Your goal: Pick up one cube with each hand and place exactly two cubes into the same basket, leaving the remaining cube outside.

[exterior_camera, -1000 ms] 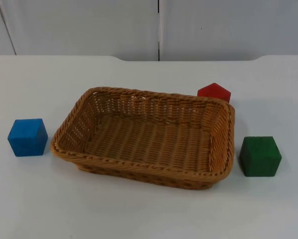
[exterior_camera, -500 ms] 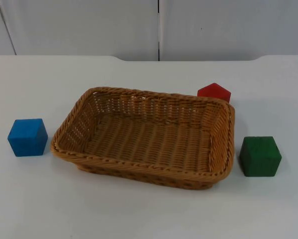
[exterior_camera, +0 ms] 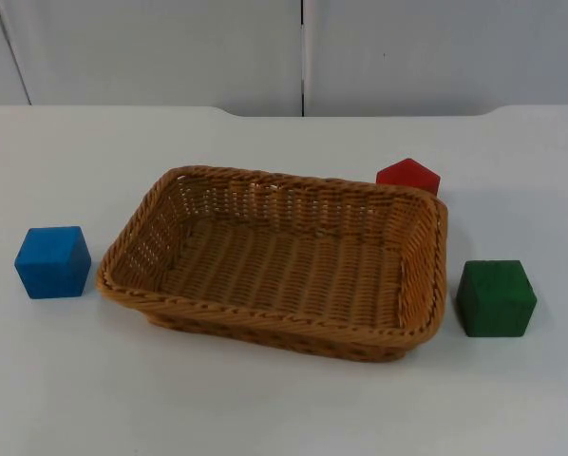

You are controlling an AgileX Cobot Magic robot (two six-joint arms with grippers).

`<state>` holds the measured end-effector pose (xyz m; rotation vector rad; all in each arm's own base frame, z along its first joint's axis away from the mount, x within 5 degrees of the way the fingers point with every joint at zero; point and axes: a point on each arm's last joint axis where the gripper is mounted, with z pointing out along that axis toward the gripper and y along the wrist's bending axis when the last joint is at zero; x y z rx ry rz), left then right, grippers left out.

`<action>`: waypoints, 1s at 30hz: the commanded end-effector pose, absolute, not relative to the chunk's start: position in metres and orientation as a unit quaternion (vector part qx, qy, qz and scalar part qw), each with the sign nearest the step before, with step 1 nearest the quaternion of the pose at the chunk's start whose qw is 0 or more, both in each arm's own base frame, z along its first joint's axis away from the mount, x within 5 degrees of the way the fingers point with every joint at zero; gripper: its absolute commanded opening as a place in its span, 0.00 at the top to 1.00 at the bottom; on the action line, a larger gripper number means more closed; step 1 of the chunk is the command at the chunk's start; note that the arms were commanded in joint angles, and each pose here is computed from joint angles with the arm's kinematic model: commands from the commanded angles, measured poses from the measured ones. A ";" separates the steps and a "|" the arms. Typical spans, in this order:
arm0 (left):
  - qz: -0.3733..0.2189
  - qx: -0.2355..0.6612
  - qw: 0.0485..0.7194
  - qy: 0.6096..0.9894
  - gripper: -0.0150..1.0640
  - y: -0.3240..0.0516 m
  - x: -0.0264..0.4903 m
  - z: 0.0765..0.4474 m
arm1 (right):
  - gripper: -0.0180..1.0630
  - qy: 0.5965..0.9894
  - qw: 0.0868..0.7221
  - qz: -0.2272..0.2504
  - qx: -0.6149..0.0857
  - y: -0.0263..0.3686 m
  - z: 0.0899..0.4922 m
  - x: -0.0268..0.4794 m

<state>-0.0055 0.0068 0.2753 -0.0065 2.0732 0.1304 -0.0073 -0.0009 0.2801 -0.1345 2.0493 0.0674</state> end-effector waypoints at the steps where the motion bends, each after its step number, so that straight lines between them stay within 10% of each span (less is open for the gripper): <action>1: 0.053 -0.003 0.513 0.857 0.01 0.007 -0.005 0.275 | 0.02 0.851 0.522 0.025 -0.056 -0.001 0.281 -0.007; 30: 0.019 -0.002 0.524 0.851 0.01 0.001 -0.004 0.290 | 0.02 0.891 0.443 0.006 -0.096 0.005 0.307 0.042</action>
